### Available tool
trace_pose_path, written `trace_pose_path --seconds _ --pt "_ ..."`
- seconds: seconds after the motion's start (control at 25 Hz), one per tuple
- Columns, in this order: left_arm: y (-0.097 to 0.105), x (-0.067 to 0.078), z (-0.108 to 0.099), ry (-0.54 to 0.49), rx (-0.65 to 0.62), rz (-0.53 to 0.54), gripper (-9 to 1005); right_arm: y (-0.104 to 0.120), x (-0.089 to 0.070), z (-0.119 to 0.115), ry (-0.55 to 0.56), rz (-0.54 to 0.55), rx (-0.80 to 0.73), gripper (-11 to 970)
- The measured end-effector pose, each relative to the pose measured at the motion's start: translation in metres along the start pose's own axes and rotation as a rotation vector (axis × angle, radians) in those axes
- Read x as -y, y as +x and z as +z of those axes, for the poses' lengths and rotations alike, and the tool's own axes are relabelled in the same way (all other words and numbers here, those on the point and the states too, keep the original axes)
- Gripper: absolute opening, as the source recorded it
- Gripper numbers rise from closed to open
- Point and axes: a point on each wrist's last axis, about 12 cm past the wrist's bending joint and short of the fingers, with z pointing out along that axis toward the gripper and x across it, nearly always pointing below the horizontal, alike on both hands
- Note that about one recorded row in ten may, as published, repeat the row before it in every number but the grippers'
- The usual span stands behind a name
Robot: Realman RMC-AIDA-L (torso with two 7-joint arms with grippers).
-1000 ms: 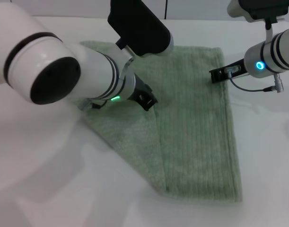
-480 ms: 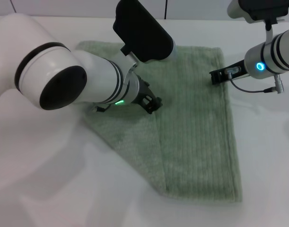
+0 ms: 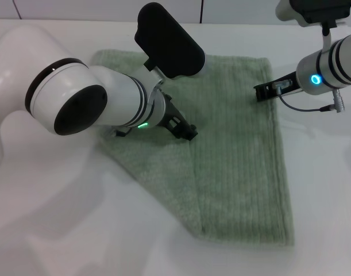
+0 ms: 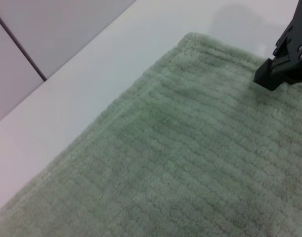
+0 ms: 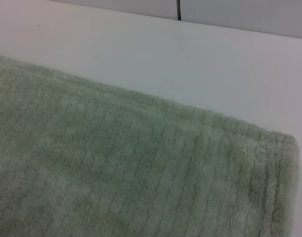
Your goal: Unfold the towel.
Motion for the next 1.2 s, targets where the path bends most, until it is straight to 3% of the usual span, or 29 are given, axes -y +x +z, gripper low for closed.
trace_pose_path --seconds 0.04,0.92,1.2 --pt "0.0005 -0.0009 0.002 -0.002 -0.003 -0.001 856 0.0 0.0 0.0 0.0 0.0 0.0 54" --pt "0.0033 -0.0003 0.0049 0.006 -0.056 0.015 823 0.002 -0.0018 0.0005 -0.006 0.001 -0.014 63" --pt "-0.001 0.0018 0.0011 0.011 -0.065 0.025 444 0.0022 -0.0018 0.0005 -0.006 0.001 -0.015 66"
